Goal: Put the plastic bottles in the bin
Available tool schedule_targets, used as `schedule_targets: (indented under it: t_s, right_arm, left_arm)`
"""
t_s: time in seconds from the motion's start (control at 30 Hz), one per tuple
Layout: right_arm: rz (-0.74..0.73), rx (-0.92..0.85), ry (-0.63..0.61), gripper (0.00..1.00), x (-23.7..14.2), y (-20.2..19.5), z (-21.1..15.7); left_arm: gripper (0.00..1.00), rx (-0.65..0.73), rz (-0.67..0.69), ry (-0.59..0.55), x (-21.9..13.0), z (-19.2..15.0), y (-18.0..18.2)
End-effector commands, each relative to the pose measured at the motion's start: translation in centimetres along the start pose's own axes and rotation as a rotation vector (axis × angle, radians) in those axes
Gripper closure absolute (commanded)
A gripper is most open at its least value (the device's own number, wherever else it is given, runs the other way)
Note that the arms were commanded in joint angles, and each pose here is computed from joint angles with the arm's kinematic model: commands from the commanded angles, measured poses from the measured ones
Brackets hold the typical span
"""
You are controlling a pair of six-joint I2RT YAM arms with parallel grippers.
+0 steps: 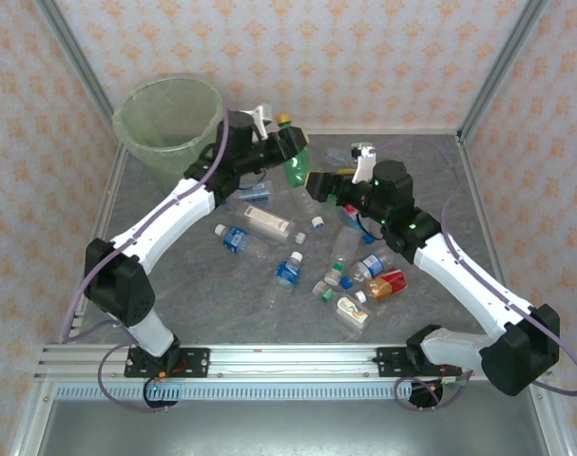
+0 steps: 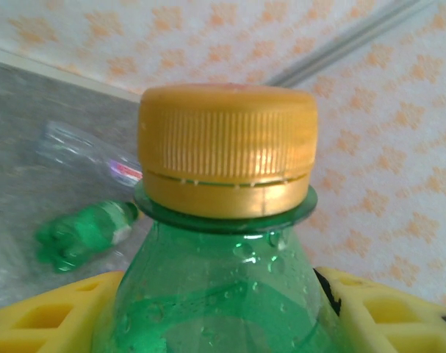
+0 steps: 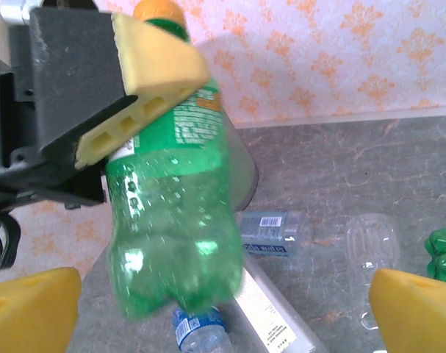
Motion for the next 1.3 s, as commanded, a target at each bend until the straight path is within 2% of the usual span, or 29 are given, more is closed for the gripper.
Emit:
schedule_targets:
  t_s: [0.0, 0.27, 0.53, 0.63, 0.93, 1.13, 1.27]
  right_arm:
    - [0.011, -0.017, -0.082, 0.00, -0.7, 0.8, 1.5]
    - [0.032, -0.014, -0.064, 0.00, -0.3, 0.8, 1.2]
    - [0.038, -0.015, -0.052, 0.00, -0.4, 0.9, 1.1]
    - [0.036, -0.015, -0.050, 0.00, -0.6, 0.9, 1.0]
    - [0.013, -0.012, -0.057, 0.00, -1.7, 0.8, 0.8]
    - [-0.012, -0.015, -0.066, 0.00, -2.2, 0.5, 0.6]
    - [-0.006, 0.000, -0.055, 0.00, -1.7, 0.3, 0.3]
  left_arm:
    - [0.43, 0.048, 0.016, -0.129, -4.6, 4.0, -1.6]
    - [0.44, 0.061, 0.162, -0.348, -12.3, 11.1, 0.4]
    - [0.45, -0.018, 0.335, -0.515, -16.6, 15.9, 4.2]
    - [0.46, -0.046, 0.388, -0.550, -16.9, 17.3, 5.8]
    - [0.46, -0.019, 0.654, -0.558, -15.8, 19.7, 10.0]
    - [0.45, -0.041, 0.730, -0.500, -14.5, 19.4, 13.0]
    - [0.22, -0.051, 0.751, -0.479, -14.1, 19.3, 13.6]
Point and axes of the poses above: each hand's point on the last joint's axis, 136 mm out from that joint toward the fingers, its own x axis out along the fingers, its own y axis along the line the jaws close on, z = x × y, the point moved 8 cm from there along -x, back along the fingers, and after that the axes turned 1 degree about x, right-handed, at the moved point
